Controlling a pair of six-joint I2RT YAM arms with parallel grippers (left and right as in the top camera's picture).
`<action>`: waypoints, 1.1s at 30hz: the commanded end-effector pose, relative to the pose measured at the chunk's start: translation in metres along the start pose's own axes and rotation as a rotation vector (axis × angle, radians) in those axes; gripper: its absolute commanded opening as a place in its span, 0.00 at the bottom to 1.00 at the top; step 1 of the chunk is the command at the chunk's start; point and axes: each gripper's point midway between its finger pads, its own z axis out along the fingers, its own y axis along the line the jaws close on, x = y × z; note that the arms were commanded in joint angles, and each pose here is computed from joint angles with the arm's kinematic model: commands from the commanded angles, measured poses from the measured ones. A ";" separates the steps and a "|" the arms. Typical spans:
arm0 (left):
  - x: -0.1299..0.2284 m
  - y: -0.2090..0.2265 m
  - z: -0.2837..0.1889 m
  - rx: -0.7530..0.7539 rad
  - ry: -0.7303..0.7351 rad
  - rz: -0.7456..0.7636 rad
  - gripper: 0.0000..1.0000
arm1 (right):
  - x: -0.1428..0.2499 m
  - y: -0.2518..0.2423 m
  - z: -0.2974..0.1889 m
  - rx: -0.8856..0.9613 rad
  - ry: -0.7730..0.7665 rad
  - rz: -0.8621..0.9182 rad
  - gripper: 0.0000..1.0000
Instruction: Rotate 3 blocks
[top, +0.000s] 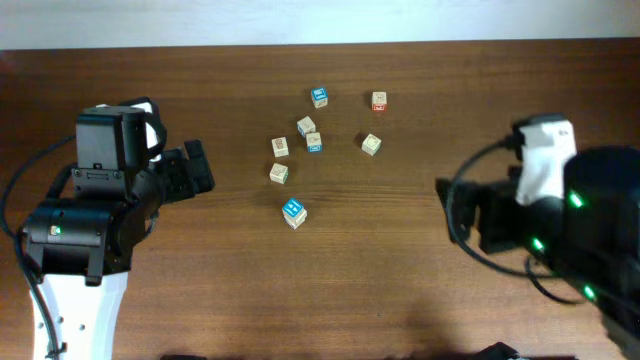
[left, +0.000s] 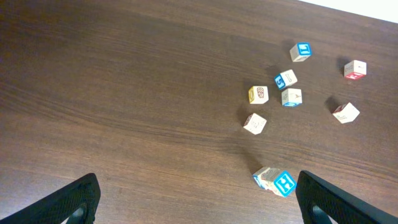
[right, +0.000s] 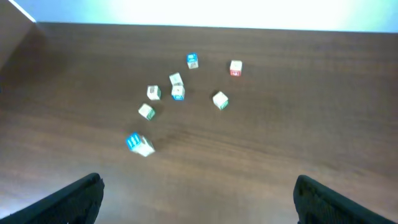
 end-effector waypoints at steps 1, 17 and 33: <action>0.000 0.004 0.000 -0.020 -0.002 0.006 0.99 | -0.002 -0.005 -0.024 0.003 -0.067 -0.001 0.98; 0.000 0.004 0.000 -0.020 -0.002 0.007 0.99 | 0.071 -0.065 0.073 0.059 -0.475 -0.168 0.98; 0.000 0.004 0.000 -0.020 -0.002 0.007 0.99 | 0.174 -0.090 0.156 0.050 -0.607 -0.180 0.98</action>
